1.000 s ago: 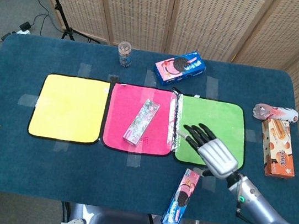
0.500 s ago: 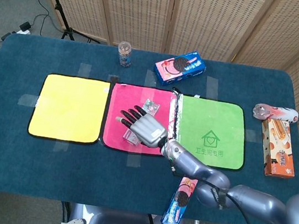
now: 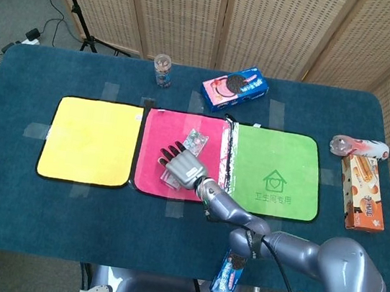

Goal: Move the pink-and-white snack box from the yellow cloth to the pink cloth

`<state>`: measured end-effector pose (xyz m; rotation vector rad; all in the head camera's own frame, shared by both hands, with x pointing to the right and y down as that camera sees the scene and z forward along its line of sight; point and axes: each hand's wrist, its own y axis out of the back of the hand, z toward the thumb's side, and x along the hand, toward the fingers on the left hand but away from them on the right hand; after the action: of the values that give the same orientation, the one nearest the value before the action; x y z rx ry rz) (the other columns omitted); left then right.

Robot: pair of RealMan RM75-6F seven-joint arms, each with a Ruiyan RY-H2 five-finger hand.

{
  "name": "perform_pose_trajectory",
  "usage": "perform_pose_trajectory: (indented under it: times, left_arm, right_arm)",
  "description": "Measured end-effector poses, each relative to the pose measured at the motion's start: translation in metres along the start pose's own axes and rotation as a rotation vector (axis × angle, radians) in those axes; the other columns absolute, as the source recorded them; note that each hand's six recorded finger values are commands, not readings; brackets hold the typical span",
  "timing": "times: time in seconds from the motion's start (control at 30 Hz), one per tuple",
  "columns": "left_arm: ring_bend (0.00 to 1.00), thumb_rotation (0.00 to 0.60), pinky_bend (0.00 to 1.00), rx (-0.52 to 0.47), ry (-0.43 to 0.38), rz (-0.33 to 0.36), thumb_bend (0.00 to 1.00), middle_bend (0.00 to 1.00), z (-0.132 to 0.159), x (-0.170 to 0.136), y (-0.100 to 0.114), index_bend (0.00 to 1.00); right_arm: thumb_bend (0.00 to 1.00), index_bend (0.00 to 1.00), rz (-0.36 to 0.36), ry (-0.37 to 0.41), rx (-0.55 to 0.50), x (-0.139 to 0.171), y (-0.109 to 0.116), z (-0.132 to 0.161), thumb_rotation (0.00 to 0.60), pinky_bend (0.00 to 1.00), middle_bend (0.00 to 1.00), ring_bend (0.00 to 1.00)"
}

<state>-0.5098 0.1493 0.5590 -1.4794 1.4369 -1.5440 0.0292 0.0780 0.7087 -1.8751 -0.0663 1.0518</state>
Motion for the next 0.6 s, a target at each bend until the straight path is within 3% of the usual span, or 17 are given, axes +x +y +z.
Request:
perform_pose_trajectory:
  times: [0.23,0.6]
  left_arm:
    - [0.00,0.600,0.00,0.003,-0.015,-0.002,0.00,0.00,0.004,-0.002,-0.002,0.00]
    - [0.00,0.600,0.00,0.006,-0.031,-0.013,0.00,0.00,0.010,-0.004,-0.006,0.00]
  right_arm:
    - [1.00,0.31,0.021,-0.009,0.029,0.015,-0.002,-0.013,0.600,0.00,0.21,0.06]
    - [1.00,0.33,0.093,-0.096,0.068,0.053,-0.026,-0.064,0.600,0.00,0.23,0.08]
